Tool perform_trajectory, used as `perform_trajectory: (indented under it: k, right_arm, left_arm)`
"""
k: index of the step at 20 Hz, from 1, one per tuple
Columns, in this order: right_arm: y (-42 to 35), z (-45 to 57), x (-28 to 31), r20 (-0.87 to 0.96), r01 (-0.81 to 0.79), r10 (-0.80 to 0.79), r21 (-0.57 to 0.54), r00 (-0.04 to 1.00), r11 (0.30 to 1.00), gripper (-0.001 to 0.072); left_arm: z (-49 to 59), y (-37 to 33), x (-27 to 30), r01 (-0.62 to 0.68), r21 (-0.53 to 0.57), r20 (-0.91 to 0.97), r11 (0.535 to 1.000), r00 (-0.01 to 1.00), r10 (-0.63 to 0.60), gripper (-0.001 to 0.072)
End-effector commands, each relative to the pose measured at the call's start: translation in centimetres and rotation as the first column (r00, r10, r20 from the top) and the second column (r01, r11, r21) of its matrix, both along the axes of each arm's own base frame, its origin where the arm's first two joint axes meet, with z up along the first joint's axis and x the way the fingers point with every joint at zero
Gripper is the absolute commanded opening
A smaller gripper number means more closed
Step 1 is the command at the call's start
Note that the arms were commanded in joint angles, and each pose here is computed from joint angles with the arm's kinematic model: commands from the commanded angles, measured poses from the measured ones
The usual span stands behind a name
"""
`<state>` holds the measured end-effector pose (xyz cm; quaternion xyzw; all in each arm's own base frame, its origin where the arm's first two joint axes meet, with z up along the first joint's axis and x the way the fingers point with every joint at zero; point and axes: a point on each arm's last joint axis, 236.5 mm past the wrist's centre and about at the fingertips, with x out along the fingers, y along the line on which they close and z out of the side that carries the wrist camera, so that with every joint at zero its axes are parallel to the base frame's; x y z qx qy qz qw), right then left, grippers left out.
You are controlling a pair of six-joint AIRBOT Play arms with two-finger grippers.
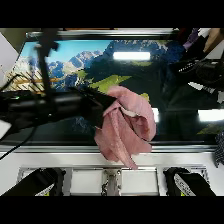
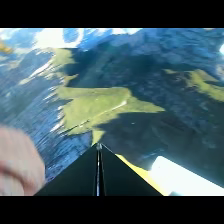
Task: Fold the clothes and pants, and hang the long-sleeved shirts on hangers.
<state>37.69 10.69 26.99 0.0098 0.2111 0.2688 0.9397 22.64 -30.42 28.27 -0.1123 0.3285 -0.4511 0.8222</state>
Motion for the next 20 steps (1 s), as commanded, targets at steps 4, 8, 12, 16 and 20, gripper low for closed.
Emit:
perform_trajectory:
  k: [4, 8, 12, 16, 20]
  right_arm:
    - [-2.1, -0.1, 0.2, -0.028, 0.074, -0.073, 0.021, 0.997, 0.997, 0.0021]
    - [-2.0, -0.7, -0.2, -0.05, 0.062, -0.061, 0.006, 0.997, 0.998, 0.0021]
    - [-1.6, -1.4, -0.8, -0.086, 0.034, -0.034, -0.003, 0.996, 0.999, 0.0021]
    - [-1.3, -1.9, -1.3, -0.11, 0.016, -0.017, -0.007, 0.994, 1.0, 0.0021]
    - [-1.0, -2.4, -1.8, -0.137, -0.002, 0.001, -0.008, 0.991, 1.0, 0.0021]
  left_arm:
    - [-10.2, -1.7, 10.4, -0.128, 0.119, -0.169, 0.985, 0.974, 0.147, 0.0507]
    - [-13.3, 3.9, 14.8, -0.218, 0.218, -0.271, 0.951, 0.923, 0.273, 0.0551]
    - [-19.0, 7.9, 10.8, -0.197, 0.357, -0.347, 0.913, 0.88, 0.325, 0.0551]
    - [-21.4, 4.2, 5.9, -0.116, 0.342, -0.341, 0.933, 0.909, 0.238, 0.0551]
    - [-22.5, -0.4, 4.1, -0.048, 0.385, -0.297, 0.922, 0.939, 0.173, 0.0551]
